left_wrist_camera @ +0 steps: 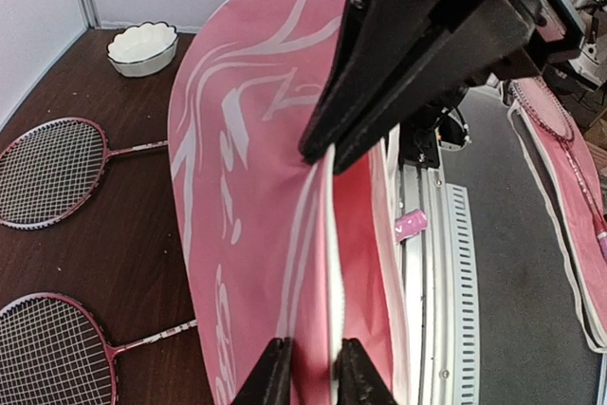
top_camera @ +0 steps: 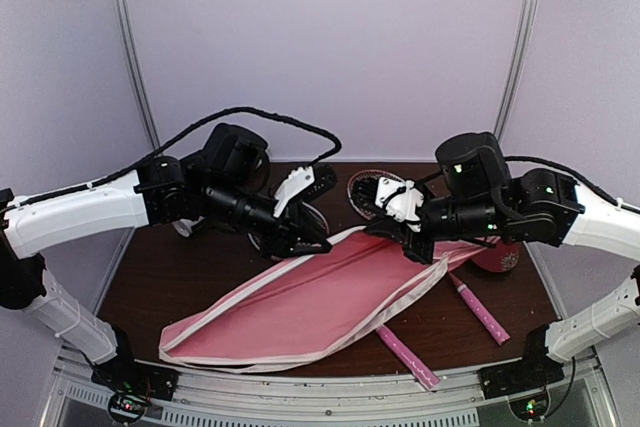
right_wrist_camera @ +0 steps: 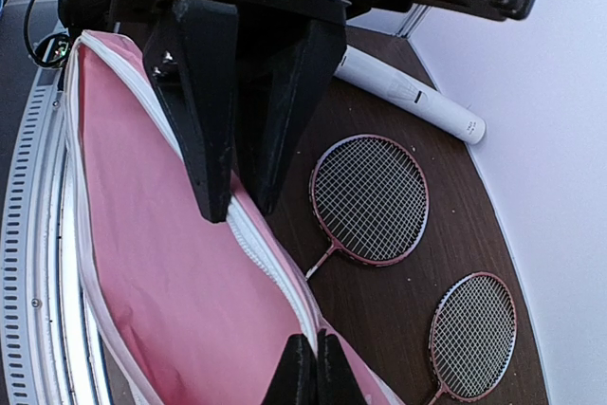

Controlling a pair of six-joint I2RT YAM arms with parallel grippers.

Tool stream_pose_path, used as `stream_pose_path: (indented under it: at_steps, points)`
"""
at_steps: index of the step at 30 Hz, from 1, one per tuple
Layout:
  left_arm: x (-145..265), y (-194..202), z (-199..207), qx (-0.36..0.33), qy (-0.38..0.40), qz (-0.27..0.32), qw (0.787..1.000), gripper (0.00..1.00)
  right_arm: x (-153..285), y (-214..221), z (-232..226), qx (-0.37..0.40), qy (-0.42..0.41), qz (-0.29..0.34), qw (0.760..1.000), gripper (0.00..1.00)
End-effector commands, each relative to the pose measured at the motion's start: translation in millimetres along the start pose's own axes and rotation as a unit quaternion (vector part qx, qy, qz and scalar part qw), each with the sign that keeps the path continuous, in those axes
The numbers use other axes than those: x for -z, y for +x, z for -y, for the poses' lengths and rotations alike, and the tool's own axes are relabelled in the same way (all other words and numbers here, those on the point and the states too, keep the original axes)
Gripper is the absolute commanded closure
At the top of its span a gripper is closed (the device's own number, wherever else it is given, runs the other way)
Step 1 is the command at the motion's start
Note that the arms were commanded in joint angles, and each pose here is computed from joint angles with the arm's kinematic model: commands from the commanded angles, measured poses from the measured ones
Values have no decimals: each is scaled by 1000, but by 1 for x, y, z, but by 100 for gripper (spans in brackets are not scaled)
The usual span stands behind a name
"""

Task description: Pack up the badminton gear

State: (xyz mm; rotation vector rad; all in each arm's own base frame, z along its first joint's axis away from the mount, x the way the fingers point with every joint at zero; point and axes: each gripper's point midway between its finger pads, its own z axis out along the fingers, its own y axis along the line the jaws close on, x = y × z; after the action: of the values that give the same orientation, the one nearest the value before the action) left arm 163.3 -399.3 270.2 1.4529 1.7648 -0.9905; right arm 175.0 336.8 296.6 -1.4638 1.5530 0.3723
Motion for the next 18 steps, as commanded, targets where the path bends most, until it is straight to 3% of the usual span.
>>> stream_pose_path:
  at_steps: [1, 5, 8, 12, 15, 18]
  points:
    - [-4, 1, 4, -6, 11, 3, 1000, 82, 10, -13, 7, 3, 21, 31, 999, 100]
    - [-4, 0, 10, 3, 26, 5, 1000, 100, 7, -14, 9, 4, 25, 34, 999, 100]
    - [-3, -2, 7, 24, 19, 13, 999, 100, 7, -16, 15, -8, 41, 37, 998, 98]
    - [2, -9, -18, 87, -24, 24, 996, 100, 15, -19, 27, -43, 73, 53, 995, 57]
    - [13, -12, -45, 138, -56, 36, 988, 100, 30, -17, 40, -83, 103, 80, 988, 35]
    - [33, -15, -72, 172, -99, 56, 978, 100, 50, -6, 58, -141, 143, 101, 974, 22]
